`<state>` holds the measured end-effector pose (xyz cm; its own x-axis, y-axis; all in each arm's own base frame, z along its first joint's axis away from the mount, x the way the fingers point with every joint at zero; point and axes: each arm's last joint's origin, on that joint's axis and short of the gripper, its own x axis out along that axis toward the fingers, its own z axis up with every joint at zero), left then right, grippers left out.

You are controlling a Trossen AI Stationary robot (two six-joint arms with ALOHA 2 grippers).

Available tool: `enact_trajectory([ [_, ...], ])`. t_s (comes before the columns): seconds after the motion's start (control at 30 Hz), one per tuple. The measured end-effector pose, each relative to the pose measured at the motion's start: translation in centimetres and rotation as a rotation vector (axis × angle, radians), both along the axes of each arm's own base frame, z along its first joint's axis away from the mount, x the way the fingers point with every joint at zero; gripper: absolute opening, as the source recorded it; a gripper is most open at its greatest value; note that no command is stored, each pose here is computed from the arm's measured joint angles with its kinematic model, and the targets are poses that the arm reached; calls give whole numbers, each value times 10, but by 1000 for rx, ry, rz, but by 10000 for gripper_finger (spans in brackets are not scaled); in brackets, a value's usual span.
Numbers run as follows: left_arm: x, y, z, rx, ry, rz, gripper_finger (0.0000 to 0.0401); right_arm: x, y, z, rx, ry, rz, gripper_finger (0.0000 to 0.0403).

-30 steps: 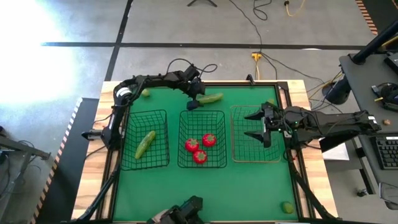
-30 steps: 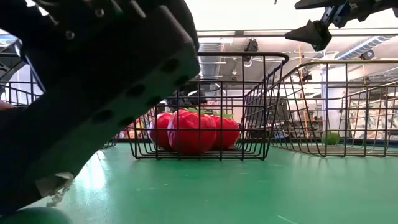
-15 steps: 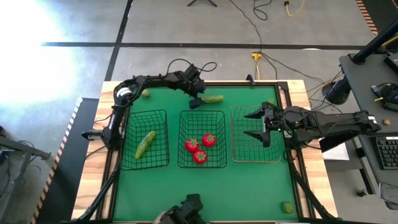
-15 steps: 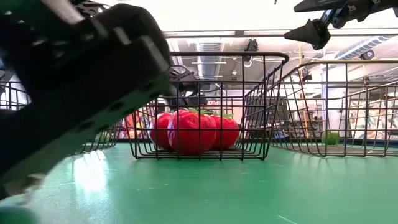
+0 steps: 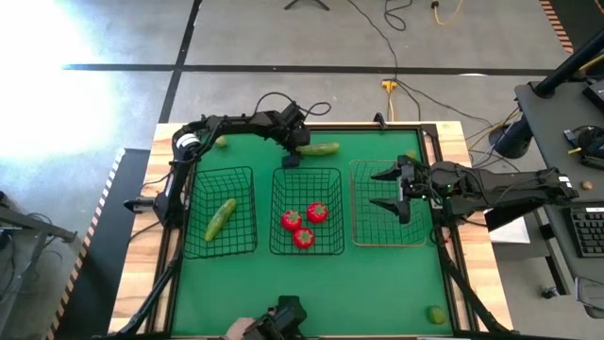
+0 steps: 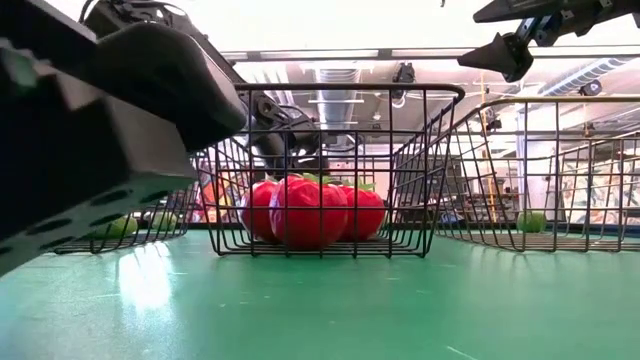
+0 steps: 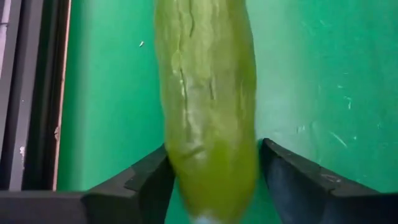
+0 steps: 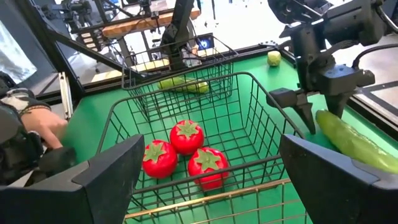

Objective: Sort produce into baskets
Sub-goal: Put the cucumber into the left black wire basket

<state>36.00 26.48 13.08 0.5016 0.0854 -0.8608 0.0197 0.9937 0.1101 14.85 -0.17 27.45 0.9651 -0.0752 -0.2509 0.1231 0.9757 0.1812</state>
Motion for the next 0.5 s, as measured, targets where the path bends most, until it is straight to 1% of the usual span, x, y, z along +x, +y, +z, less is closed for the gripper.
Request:
enact_trajectory([
  [0.27, 0, 0, 2, -9, -4, 10, 105, 1, 0, -1, 0, 10, 0, 366],
  [0.3, -1, 0, 4, -17, -9, 13, 98, 2, 0, -1, 0, 12, 0, 366],
  [0.37, -3, -1, 11, -28, -16, 27, 97, 2, 0, -2, 0, 16, 0, 366],
  [0.5, -7, -3, 41, -8, -71, 41, 97, 3, 0, -2, -1, 18, 1, 366],
])
